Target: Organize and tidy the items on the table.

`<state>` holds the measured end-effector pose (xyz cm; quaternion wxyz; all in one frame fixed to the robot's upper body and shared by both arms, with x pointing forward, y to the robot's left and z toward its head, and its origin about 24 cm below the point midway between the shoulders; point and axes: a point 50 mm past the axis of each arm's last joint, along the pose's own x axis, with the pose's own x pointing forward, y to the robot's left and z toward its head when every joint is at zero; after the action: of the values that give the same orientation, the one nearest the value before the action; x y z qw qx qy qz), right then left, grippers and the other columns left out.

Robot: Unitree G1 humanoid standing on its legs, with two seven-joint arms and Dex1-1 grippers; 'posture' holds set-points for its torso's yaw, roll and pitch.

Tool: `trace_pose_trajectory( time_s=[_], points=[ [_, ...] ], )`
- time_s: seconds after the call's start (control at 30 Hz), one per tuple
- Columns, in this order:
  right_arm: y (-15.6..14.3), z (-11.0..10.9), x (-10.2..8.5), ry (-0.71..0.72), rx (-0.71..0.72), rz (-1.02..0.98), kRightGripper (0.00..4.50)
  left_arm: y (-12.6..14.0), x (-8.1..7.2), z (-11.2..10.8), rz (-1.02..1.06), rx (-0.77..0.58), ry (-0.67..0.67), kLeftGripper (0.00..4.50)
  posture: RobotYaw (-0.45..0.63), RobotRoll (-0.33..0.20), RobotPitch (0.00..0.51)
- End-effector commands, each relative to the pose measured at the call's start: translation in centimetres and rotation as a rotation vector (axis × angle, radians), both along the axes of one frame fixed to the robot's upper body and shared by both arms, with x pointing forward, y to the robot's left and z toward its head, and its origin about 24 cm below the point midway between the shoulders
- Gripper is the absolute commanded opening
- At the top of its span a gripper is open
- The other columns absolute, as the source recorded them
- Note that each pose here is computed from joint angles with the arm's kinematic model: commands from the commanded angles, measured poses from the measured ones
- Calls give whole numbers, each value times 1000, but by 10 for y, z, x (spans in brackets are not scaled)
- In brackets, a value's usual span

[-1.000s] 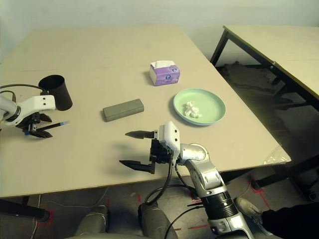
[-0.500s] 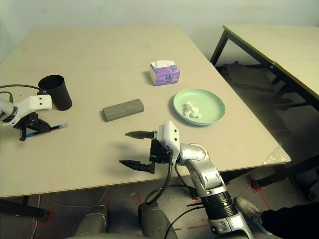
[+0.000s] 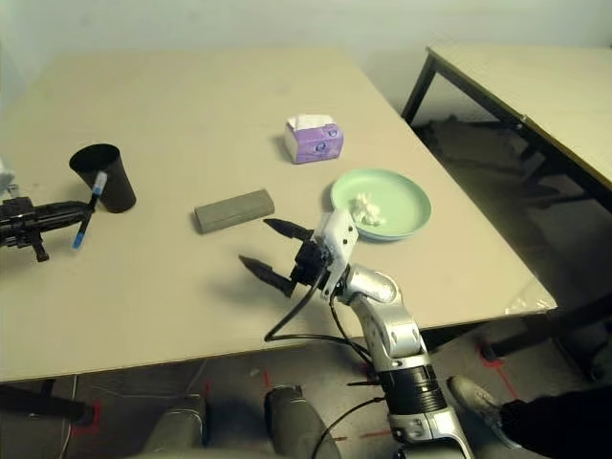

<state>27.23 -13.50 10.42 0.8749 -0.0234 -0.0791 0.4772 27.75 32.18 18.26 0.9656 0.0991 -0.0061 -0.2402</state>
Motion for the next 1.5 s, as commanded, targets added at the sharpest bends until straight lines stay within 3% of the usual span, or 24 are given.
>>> trace_pose_trajectory(
  time_s=[0.03,0.33,0.47,0.63,0.83,1.1,1.5],
  points=[
    [1,-5,0,7,-16,-4,4500,-4,3,11,111,-89,-83,86,-19,0,103],
    [1,-6,-1,7,-17,-4,4500,-9,44,66,265,-237,-347,86,-40,0,107],
    [3,-6,-3,9,-12,-3,4500,-18,74,79,267,-224,-371,86,-67,0,109],
    [3,-5,-3,3,-9,-13,4500,-24,96,87,293,-273,-408,86,-91,0,109],
    [1,-5,-5,1,-11,-24,4500,-32,108,67,313,-300,-365,86,-117,0,101],
    [0,-6,-8,3,-17,-27,4500,-32,107,23,335,-276,-284,86,-115,0,97],
    [0,-5,-7,-1,-34,6,4500,-34,106,11,329,-236,-264,86,-111,0,95]
  ],
)
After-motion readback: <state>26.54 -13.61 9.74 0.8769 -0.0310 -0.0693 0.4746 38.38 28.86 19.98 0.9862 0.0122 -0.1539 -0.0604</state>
